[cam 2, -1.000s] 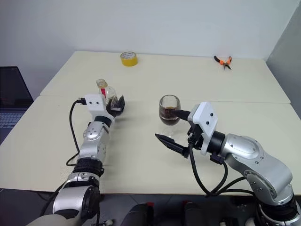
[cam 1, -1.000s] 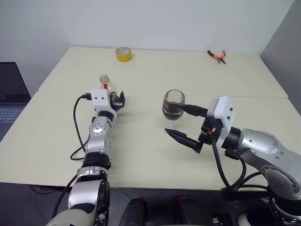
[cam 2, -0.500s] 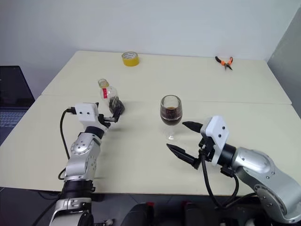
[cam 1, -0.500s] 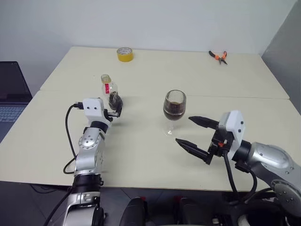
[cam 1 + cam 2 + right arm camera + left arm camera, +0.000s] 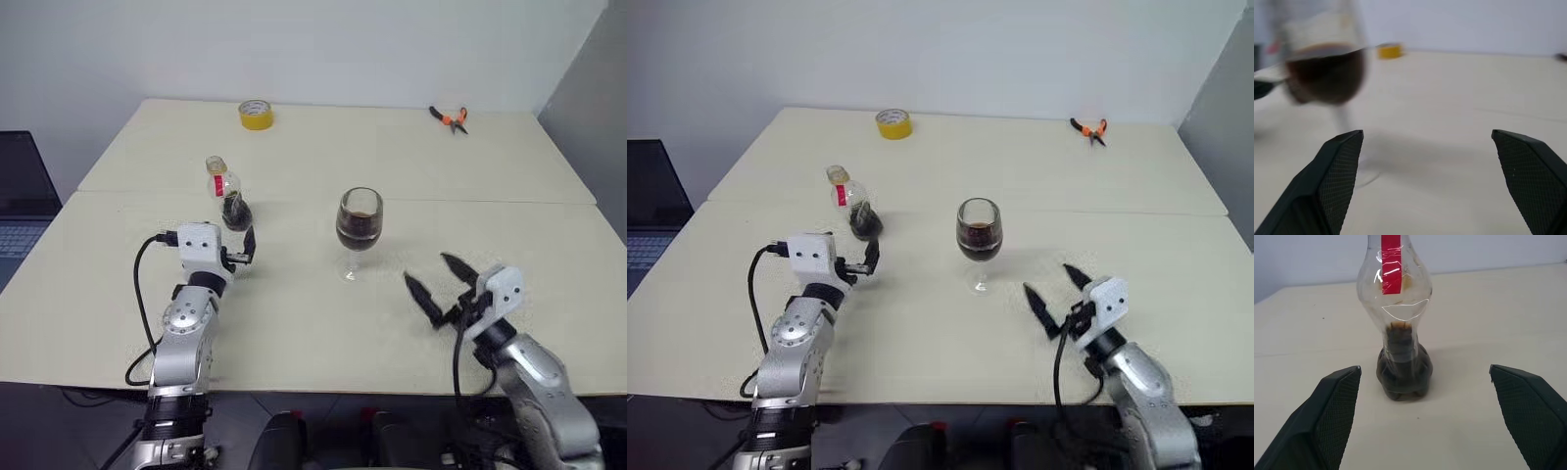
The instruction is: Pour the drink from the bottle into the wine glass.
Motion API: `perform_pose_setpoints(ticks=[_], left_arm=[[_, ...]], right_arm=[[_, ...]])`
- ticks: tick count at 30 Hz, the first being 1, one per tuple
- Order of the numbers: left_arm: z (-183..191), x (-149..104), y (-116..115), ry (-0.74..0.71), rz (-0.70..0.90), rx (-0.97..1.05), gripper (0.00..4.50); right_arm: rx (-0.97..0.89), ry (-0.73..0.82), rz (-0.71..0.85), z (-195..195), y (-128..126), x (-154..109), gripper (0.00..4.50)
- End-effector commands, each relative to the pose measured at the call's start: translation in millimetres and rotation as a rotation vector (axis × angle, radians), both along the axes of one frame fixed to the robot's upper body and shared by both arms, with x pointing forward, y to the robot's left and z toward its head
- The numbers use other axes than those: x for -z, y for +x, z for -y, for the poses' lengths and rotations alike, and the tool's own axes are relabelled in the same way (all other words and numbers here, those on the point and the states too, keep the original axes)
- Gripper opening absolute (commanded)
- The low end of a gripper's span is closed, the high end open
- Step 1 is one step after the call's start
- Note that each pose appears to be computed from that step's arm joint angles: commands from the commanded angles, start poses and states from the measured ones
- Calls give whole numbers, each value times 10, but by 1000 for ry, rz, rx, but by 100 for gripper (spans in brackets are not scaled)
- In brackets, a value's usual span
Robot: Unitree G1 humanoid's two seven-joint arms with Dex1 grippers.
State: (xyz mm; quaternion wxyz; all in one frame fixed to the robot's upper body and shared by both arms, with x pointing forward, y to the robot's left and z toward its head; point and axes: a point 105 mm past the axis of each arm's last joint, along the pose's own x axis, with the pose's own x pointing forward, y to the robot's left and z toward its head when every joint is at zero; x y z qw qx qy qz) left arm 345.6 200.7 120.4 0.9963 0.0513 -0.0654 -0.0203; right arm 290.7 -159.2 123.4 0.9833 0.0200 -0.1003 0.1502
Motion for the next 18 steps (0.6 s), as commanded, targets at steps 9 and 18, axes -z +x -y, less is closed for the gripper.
perform_pose_setpoints(ticks=[9,18], left_arm=[[294,14,-131,58,39,180,445],[228,1,-129,55,58,169,445]], right_arm=[[227,15,98,328,137,-69,450],[203,12,97,287,140,-72,450]])
